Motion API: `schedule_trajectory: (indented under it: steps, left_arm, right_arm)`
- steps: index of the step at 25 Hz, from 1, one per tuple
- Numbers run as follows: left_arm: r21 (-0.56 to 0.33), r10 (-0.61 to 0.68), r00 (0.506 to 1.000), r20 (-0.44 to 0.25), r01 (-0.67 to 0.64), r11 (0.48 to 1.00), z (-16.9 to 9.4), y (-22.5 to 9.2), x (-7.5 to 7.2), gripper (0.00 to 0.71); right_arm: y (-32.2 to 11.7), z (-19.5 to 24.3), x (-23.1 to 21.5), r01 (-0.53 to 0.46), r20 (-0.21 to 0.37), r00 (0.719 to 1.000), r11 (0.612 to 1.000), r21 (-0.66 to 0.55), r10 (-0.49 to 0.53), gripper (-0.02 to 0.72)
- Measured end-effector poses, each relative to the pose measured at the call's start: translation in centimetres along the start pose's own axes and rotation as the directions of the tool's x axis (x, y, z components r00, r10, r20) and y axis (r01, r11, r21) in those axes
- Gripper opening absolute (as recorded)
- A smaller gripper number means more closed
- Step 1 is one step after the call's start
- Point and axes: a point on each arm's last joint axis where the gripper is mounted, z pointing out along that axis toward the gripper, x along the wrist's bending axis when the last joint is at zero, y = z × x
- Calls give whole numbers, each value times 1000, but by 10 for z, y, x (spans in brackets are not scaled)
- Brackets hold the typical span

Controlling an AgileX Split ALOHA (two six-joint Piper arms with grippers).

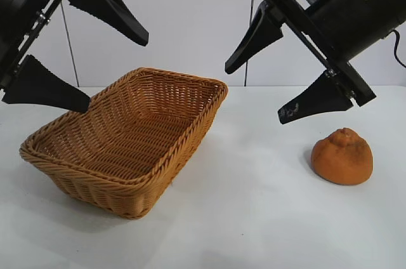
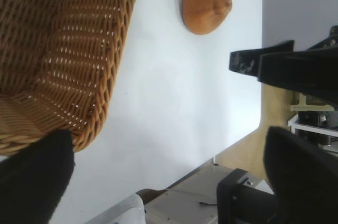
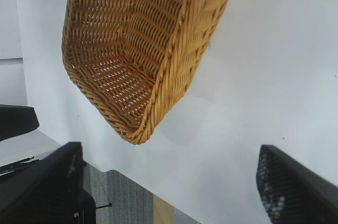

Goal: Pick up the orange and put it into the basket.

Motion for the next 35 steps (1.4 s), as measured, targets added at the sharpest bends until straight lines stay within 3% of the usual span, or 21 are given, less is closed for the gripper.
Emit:
schedule_trajectory:
  steps: [31,35]
  left_arm:
    - [-21,-1,1000,-7,1,1000,0,2,1,693]
    - [-27,-34,999,7,34,999,-13,3,0,693]
  right_arm:
    - [3,0,-1,-5,11,1000,999,-34,5,610]
    - [3,0,-1,-5,12,1000,999,-36,5,610]
